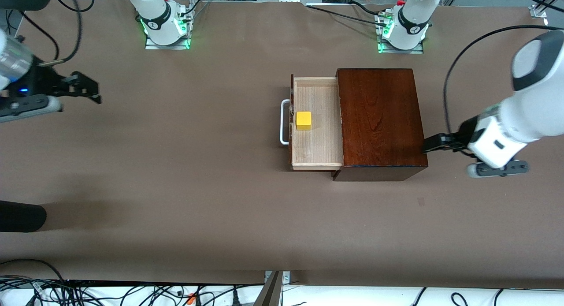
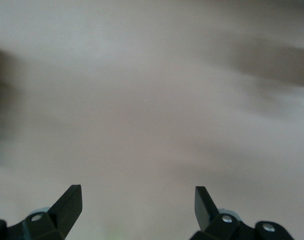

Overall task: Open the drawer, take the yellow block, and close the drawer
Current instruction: 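Move the right gripper over the yellow cube in the drawer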

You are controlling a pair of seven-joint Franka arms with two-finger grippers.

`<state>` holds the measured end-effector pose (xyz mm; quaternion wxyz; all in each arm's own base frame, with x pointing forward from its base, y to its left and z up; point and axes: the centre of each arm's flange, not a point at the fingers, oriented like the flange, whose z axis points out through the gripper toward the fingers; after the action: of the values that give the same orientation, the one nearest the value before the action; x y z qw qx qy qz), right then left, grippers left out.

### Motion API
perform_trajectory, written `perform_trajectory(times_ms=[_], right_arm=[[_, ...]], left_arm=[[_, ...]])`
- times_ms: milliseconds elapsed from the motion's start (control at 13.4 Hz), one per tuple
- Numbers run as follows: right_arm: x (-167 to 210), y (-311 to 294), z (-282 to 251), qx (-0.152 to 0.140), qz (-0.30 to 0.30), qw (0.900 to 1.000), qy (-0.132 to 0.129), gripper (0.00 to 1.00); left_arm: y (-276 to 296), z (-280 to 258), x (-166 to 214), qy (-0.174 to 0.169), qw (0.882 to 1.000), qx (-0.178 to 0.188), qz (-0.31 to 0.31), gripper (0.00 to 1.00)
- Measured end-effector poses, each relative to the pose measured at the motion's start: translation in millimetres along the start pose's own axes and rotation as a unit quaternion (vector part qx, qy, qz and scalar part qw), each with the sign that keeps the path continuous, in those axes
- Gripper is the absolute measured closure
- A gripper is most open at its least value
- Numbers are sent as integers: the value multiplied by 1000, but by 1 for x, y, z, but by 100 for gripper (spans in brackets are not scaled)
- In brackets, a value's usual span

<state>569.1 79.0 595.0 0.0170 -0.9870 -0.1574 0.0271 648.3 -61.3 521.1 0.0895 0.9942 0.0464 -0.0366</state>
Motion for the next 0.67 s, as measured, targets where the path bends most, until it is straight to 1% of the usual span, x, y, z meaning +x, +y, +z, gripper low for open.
perform_trajectory(times_ms=[149, 298, 372, 521, 670], right_arm=[[9, -67, 4, 2, -81, 997, -5, 0], [16, -143, 18, 2, -152, 988, -10, 0], [21, -181, 29, 1, -187, 982, -6, 0], [34, -257, 62, -8, -250, 968, 12, 0], [44, -322, 99, -13, -299, 953, 40, 0]], left_arm=[[-15, -23, -15, 14, 1000, 10, 8, 0], [-27, -49, -38, 27, 999, 21, 9, 0], [-31, -60, -51, 30, 999, 28, 8, 0], [-31, -81, -75, 28, 999, 39, 8, 0], [-22, -95, -93, 27, 999, 41, 14, 0]])
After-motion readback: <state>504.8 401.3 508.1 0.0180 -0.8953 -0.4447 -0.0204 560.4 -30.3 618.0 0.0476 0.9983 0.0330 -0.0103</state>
